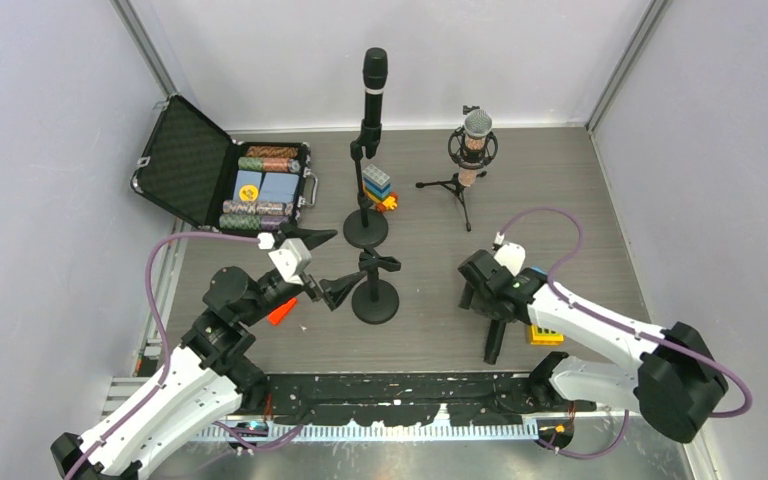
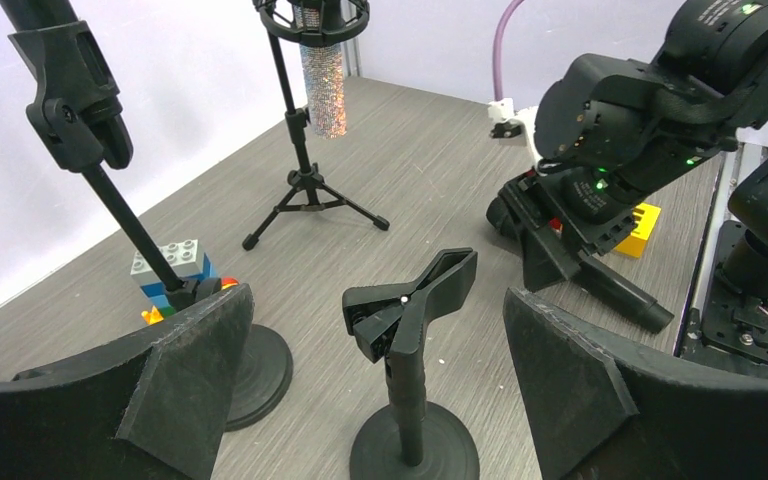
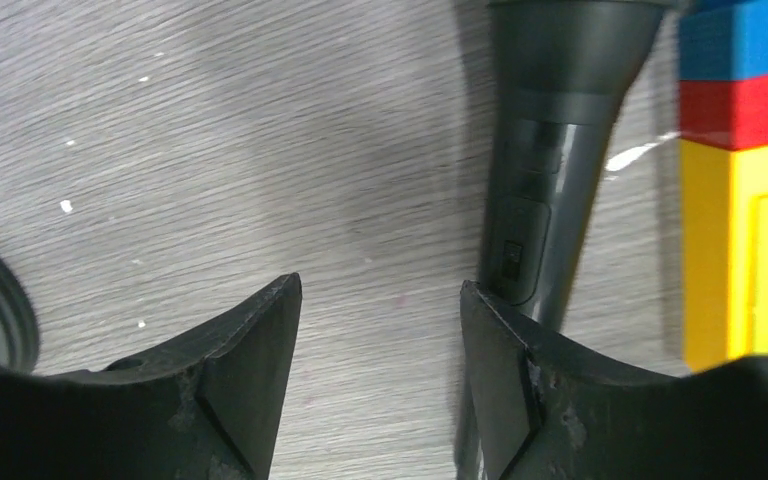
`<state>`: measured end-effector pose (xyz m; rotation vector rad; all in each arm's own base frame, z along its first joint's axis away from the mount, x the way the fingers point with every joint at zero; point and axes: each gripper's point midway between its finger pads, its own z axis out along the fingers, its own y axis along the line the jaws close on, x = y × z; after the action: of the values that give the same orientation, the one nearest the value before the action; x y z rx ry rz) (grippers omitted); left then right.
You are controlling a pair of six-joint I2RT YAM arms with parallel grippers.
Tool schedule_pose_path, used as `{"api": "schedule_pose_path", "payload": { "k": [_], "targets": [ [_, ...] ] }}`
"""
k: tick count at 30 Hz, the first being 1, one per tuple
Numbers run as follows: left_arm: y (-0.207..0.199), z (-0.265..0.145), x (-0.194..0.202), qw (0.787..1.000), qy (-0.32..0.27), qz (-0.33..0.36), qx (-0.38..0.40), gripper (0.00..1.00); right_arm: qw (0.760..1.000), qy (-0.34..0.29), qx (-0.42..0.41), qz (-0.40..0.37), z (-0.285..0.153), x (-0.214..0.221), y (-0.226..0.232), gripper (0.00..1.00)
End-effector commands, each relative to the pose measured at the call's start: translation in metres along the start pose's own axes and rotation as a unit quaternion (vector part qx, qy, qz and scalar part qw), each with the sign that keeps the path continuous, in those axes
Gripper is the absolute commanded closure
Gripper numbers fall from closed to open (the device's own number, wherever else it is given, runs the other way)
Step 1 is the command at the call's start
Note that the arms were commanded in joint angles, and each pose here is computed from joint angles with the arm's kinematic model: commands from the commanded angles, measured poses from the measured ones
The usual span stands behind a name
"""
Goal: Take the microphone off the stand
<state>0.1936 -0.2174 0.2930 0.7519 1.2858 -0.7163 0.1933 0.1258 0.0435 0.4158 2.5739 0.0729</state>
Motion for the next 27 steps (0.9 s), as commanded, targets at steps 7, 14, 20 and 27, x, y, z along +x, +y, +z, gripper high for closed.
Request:
{"api": "schedule_pose_path", "payload": {
  "k": [7,14,20,27],
  "targets": [
    [0.008,-0.002,-0.024,0.999,-0.039,0.01,-0.022,0.0,0.993,-0.015,-0.111,0.024,-0.017,-0.008,0.035,0.32],
    [0.013,-0.013,-0.038,0.996,-0.074,-0.002,-0.049,0.0,0.966,0.068,-0.239,0.068,-0.016,0.013,0.121,0.33],
    [0.015,-0.021,-0.044,0.995,-0.08,-0.001,-0.061,0.0,0.96,0.102,-0.248,0.084,-0.004,0.042,0.164,0.34],
    [0.012,-0.018,-0.039,0.998,-0.046,-0.008,-0.047,0.0,0.944,0.116,-0.273,0.145,0.015,0.055,0.2,0.34]
  ]
}}
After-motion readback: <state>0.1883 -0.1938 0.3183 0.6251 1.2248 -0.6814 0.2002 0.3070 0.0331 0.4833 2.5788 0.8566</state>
